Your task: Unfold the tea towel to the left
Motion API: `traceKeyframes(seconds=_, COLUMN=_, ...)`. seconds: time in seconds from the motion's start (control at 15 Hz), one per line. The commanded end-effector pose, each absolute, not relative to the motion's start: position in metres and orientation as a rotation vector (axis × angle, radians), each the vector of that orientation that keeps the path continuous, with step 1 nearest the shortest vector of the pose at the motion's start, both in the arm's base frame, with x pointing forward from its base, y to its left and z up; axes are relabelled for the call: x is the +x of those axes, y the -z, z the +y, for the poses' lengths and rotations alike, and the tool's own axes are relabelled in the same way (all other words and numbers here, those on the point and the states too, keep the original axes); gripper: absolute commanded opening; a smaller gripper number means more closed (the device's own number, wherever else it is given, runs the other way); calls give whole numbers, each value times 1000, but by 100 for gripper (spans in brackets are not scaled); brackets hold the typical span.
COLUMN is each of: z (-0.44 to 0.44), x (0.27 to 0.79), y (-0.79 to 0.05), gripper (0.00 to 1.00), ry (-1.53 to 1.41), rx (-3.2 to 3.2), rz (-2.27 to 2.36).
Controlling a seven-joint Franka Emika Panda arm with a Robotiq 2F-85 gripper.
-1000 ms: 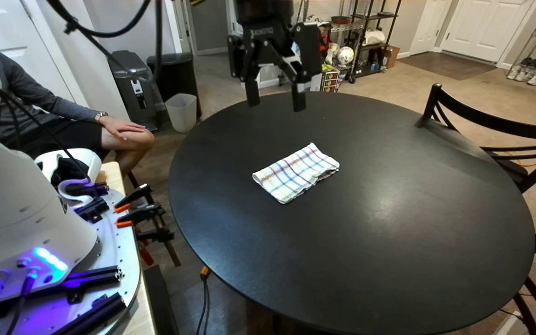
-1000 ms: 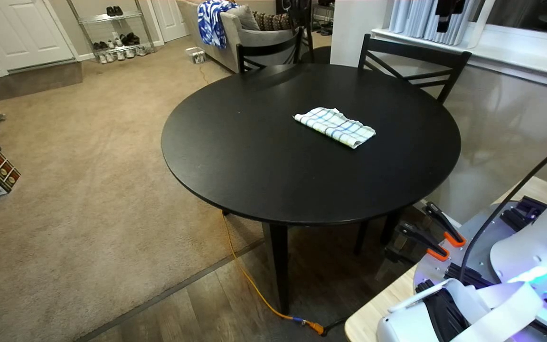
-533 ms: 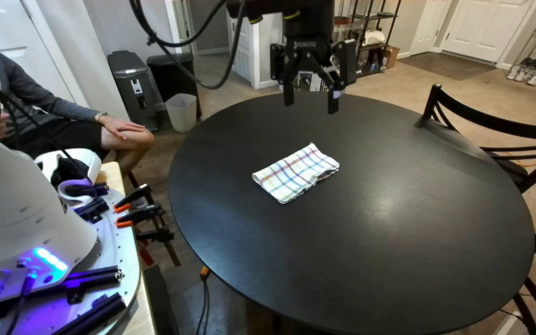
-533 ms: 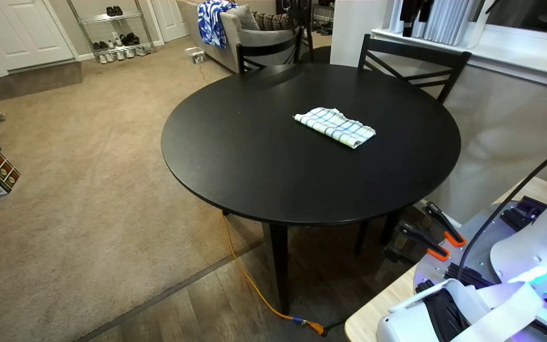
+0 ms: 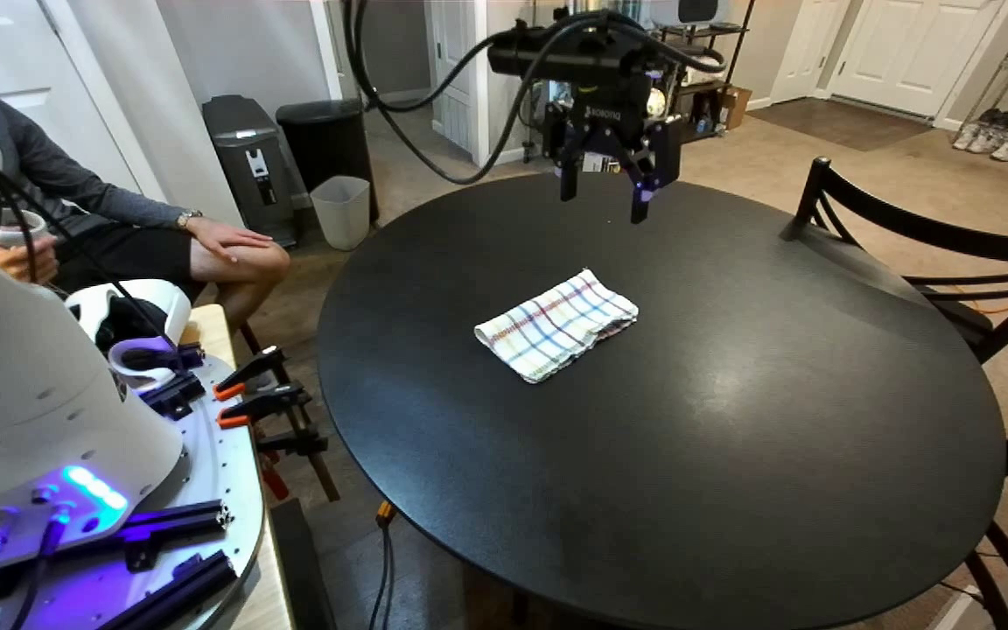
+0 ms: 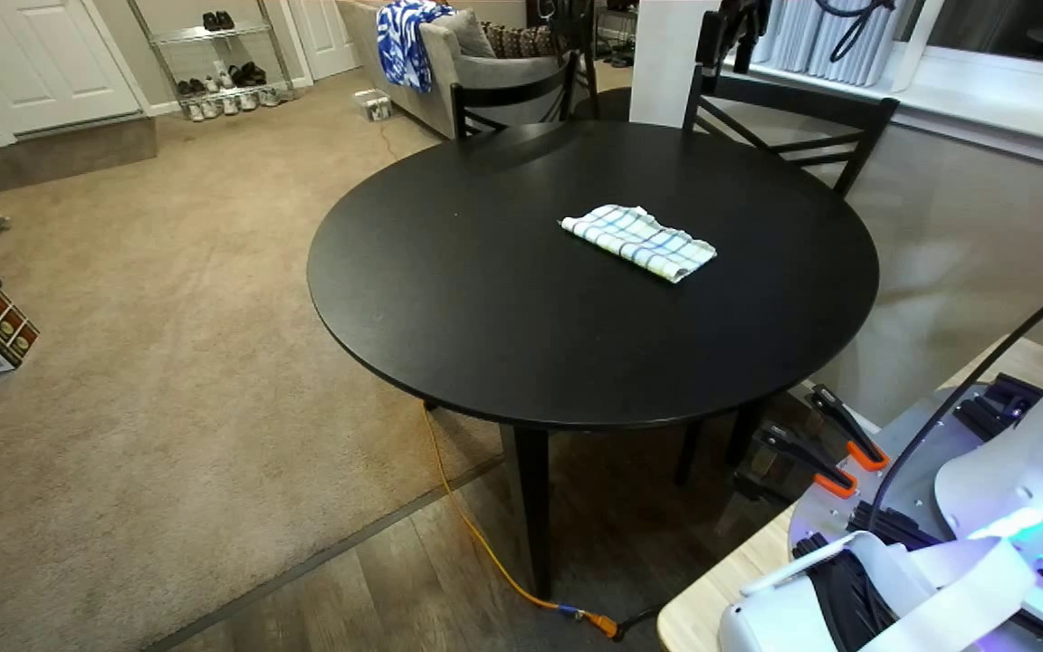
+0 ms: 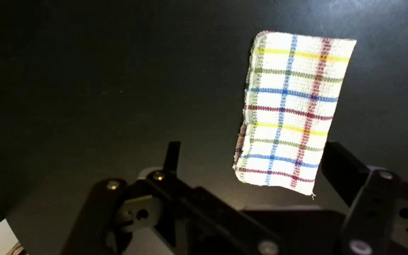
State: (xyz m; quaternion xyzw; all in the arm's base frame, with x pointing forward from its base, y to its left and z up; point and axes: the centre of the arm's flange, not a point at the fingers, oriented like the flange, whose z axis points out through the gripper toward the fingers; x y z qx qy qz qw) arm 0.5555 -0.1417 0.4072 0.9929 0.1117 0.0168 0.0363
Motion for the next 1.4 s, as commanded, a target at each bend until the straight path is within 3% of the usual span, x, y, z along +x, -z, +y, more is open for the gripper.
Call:
traceKeyframes(seconds=0.0, z=-146, x=589, y=-385, gripper=100, ry=-152, rx=3087, rz=378)
traceKeyframes(seconds=1.33, z=-136, x=650, y=-257, gripper=100, ry=42, rx=3362, rz=463)
